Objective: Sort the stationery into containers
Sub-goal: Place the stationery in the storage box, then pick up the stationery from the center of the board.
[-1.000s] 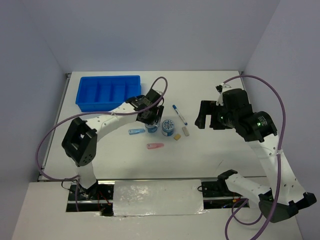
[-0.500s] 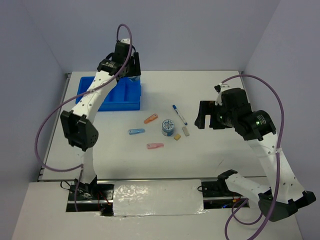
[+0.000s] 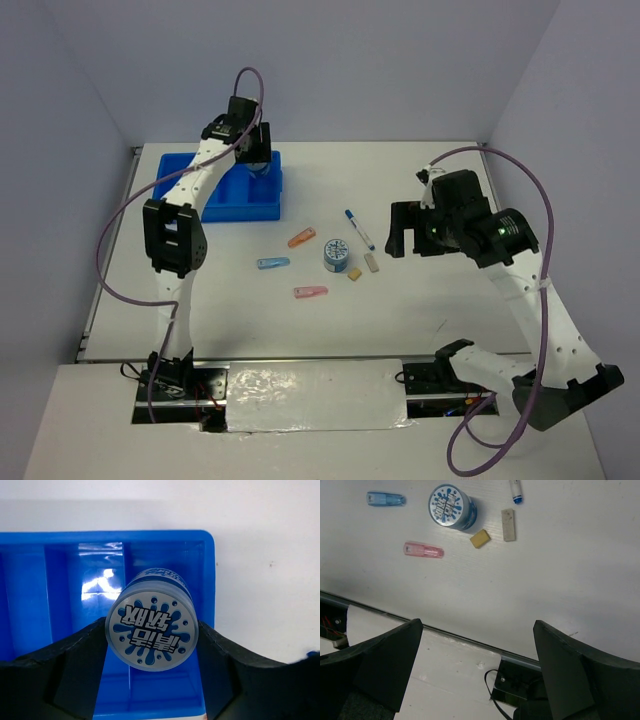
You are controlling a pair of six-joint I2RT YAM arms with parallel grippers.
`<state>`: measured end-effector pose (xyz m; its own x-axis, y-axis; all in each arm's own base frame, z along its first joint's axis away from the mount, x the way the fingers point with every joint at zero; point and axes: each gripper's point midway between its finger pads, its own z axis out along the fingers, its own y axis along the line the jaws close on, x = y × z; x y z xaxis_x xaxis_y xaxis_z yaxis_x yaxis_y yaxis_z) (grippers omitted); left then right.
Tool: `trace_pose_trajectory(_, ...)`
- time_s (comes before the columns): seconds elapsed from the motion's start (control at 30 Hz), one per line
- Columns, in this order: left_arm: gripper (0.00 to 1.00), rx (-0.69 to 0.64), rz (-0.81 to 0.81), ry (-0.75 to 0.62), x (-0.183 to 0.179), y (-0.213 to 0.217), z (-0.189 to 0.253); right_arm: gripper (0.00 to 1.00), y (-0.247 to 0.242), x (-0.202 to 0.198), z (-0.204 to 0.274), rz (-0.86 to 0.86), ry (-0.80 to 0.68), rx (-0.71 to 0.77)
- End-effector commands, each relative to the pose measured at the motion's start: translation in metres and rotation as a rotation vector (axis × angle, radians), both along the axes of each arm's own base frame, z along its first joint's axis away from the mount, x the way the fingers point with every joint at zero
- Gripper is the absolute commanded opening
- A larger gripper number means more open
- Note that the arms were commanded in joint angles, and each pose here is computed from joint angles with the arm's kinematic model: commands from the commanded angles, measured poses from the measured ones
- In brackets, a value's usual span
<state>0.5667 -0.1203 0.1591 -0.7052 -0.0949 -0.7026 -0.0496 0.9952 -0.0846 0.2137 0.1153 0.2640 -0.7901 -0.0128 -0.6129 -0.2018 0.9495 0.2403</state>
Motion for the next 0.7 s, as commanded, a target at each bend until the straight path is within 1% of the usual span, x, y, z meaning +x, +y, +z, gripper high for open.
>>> trace_pose_trajectory(0.0, 0.33, -0.077, -0.042, -0.146, 0.028, -0.007, 0.038, 1.0, 0.007, 0.008, 0.011, 0.039, -0.026, 0.005)
trace_pose_trajectory(0.03, 0.38, -0.081, -0.045, -0.136, 0.028, -0.008, 0.033, 1.0, 0.009, 0.009, 0.01, 0.045, -0.019, 0.009)
trace_pose_trajectory(0.1, 0.44, -0.087, -0.052, -0.124, 0.028, -0.01, 0.027, 1.0, 0.021, 0.013, 0.002, 0.082, 0.01, 0.025)
trace_pose_trajectory(0.13, 0.54, -0.092, -0.06, -0.114, 0.028, -0.012, 0.023, 1.0, 0.025, 0.015, -0.002, 0.088, 0.025, 0.015)
trace_pose_trajectory(0.17, 0.6, -0.092, -0.057, -0.108, 0.028, -0.012, 0.02, 1.0, 0.028, 0.017, -0.005, 0.088, 0.018, -0.03)
trace_pose_trajectory(0.23, 0.74, -0.098, -0.058, -0.095, 0.027, -0.011, 0.014, 1.0, 0.041, 0.027, -0.016, 0.085, 0.029, -0.05)
trace_pose_trajectory(0.27, 0.76, -0.103, -0.059, -0.092, 0.027, -0.012, 0.013, 1.0, 0.05, 0.028, -0.019, 0.103, 0.03, -0.044)
trace_pose_trajectory(0.37, 0.83, -0.116, -0.064, -0.085, 0.027, -0.014, 0.011, 1.0, 0.079, 0.051, -0.034, 0.117, 0.043, -0.022)
trace_pose_trajectory(0.43, 0.99, -0.121, -0.059, -0.08, 0.025, -0.013, 0.011, 1.0, 0.092, 0.062, -0.042, 0.119, 0.041, -0.036)
trace_pose_trajectory(0.47, 0.99, -0.127, -0.058, -0.082, 0.025, -0.014, 0.014, 1.0, 0.1, 0.073, -0.056, 0.116, 0.058, -0.074)
trace_pose_trajectory(0.5, 0.99, -0.131, -0.059, -0.092, 0.023, -0.014, 0.021, 1.0, 0.105, 0.08, -0.061, 0.111, 0.039, -0.123)
trace_pose_trajectory(0.57, 0.99, -0.132, -0.049, -0.09, 0.019, -0.012, 0.027, 1.0, 0.118, 0.096, -0.084, 0.103, 0.081, -0.194)
trace_pose_trajectory(0.63, 0.99, -0.128, -0.02, -0.114, 0.015, -0.008, 0.048, 1.0, 0.126, 0.109, -0.102, 0.094, 0.092, -0.228)
trace_pose_trajectory(0.67, 1.0, -0.122, -0.002, -0.09, 0.007, -0.003, 0.05, 1.0, 0.134, 0.116, -0.105, 0.106, 0.077, -0.22)
